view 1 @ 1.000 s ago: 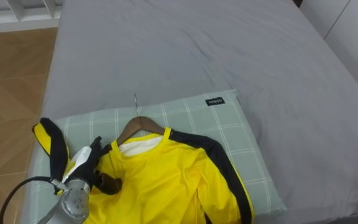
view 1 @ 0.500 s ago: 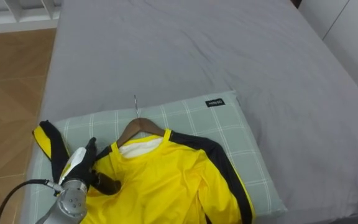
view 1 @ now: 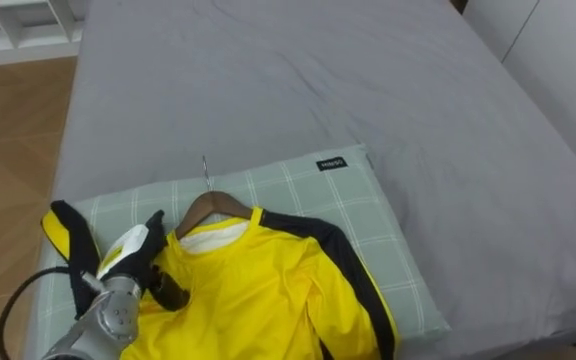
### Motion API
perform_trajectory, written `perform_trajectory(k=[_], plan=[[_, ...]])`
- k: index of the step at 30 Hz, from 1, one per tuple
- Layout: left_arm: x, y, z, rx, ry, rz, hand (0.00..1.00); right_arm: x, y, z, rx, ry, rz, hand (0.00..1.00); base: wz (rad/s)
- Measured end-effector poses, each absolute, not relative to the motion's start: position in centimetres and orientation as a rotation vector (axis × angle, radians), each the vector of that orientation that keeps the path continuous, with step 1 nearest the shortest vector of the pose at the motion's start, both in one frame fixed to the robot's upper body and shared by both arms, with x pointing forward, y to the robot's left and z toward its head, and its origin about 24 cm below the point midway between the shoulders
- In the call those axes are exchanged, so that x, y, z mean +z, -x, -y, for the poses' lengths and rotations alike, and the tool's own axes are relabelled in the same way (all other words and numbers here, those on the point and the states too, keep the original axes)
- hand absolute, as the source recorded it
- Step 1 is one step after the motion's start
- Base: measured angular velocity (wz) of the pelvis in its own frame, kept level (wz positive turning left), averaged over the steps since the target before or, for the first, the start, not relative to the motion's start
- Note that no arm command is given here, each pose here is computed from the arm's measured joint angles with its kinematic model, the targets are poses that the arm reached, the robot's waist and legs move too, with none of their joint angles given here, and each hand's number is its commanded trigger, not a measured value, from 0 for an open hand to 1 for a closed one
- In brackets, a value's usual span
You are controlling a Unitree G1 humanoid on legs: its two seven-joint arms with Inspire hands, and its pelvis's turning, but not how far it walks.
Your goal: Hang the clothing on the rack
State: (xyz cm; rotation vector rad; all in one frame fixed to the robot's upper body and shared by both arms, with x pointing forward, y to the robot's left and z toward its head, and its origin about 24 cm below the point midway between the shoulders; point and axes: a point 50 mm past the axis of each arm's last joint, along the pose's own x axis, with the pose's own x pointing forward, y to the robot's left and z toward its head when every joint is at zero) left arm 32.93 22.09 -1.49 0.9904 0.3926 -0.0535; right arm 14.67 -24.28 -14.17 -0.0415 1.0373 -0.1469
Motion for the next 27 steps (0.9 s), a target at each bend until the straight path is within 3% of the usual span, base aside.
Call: perform_trajectory(k=[11,17,18,19,20,21,23,27], plan=[[-2.3,-32.3,-22.7,-0.079,-1.097,-0.468,0.0,-13.9,-15.4,24.0,-0.115,0.067,-1.017,0.0,-0.03],[-2.7,-32.1,-22.7,-0.108,-1.103,-0.51,0.39,-13.9,-15.5,24.0,-0.118,0.062,-1.016,0.0,0.0],[-2.8,-32.0,-22.7,-0.109,-1.085,-0.52,0.53,-13.9,-15.5,24.0,-0.118,0.062,-1.016,0.0,0.0],[-2.8,-32.0,-22.7,-0.108,-1.08,-0.522,0.56,-13.9,-15.5,24.0,-0.118,0.062,-1.016,0.0,0.0],[-2.6,-32.2,-22.8,-0.093,-1.063,-0.522,0.65,-13.9,-15.5,24.0,-0.118,0.061,-1.017,0.0,0.0],[-2.2,-32.5,-22.8,-0.08,-1.061,-0.519,0.81,-13.9,-15.5,23.9,-0.118,0.061,-1.015,0.0,0.0],[-1.6,-33.0,-23.1,-0.05,-1.036,-0.517,0.99,-13.8,-15.6,23.8,-0.114,0.059,-1.014,0.0,0.0],[-1.2,-33.2,-23.6,-0.007,-0.994,-0.534,1.0,-13.7,-15.8,23.7,-0.108,0.056,-1.01,0.0,0.0]])
